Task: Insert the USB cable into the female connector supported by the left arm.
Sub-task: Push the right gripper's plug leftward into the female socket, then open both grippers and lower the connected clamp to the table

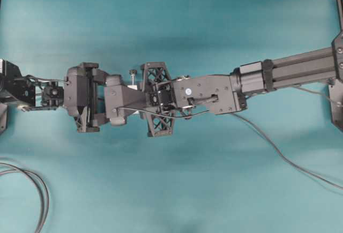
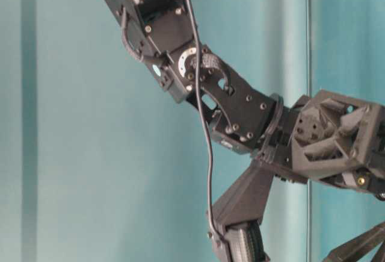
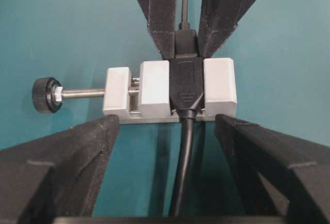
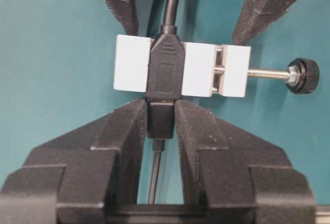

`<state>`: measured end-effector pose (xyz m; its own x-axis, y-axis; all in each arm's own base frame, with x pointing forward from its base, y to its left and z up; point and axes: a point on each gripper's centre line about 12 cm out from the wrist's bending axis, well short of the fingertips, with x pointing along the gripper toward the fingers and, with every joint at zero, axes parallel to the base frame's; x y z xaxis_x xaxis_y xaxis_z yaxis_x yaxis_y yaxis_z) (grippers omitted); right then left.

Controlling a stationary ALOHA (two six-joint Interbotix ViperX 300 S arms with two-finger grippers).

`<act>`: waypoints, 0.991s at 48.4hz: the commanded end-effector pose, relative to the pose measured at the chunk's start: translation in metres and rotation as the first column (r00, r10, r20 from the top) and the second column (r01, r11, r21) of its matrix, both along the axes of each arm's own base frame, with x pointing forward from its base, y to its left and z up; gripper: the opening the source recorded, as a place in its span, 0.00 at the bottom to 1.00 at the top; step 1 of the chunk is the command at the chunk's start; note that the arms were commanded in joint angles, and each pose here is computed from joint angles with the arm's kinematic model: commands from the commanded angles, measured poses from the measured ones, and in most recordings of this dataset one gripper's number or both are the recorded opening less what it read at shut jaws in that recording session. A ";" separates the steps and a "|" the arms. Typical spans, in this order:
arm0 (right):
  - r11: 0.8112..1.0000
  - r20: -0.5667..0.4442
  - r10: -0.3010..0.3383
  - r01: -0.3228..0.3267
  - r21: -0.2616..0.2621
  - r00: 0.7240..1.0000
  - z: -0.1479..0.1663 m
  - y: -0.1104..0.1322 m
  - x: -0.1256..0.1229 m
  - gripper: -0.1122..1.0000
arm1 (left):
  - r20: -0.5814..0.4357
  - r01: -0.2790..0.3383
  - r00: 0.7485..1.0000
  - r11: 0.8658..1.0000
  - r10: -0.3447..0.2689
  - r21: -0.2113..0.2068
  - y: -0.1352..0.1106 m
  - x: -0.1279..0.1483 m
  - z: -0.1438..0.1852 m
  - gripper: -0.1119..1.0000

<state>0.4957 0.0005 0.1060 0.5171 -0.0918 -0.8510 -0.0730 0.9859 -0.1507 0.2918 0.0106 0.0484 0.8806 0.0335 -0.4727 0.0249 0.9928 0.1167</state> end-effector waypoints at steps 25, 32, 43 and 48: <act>1.000 0.087 -0.017 0.016 0.014 0.996 0.042 -0.001 -0.008 0.54 | 0.006 0.027 1.000 1.000 -0.027 -0.007 -0.009 -0.008 0.023 0.92; 0.999 0.101 -0.041 0.039 0.027 0.994 0.057 -0.005 -0.026 0.65 | 0.040 0.010 0.999 1.000 -0.009 -0.012 -0.008 -0.022 0.038 0.92; 0.996 0.123 -0.077 0.070 0.057 0.989 0.074 -0.004 -0.047 0.77 | 0.002 0.012 1.000 1.000 -0.012 -0.018 -0.010 -0.034 0.054 0.92; 0.994 0.140 -0.091 0.082 0.072 0.986 0.084 -0.003 -0.057 0.77 | -0.022 0.019 1.000 1.000 -0.019 -0.023 -0.012 -0.039 0.065 0.92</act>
<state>0.4434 -0.0040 0.1589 0.5650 -0.0923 -0.8199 0.0231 0.9951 -0.0961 0.2541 0.0007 0.1003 0.8646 0.0118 -0.5023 0.0473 0.9934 0.1049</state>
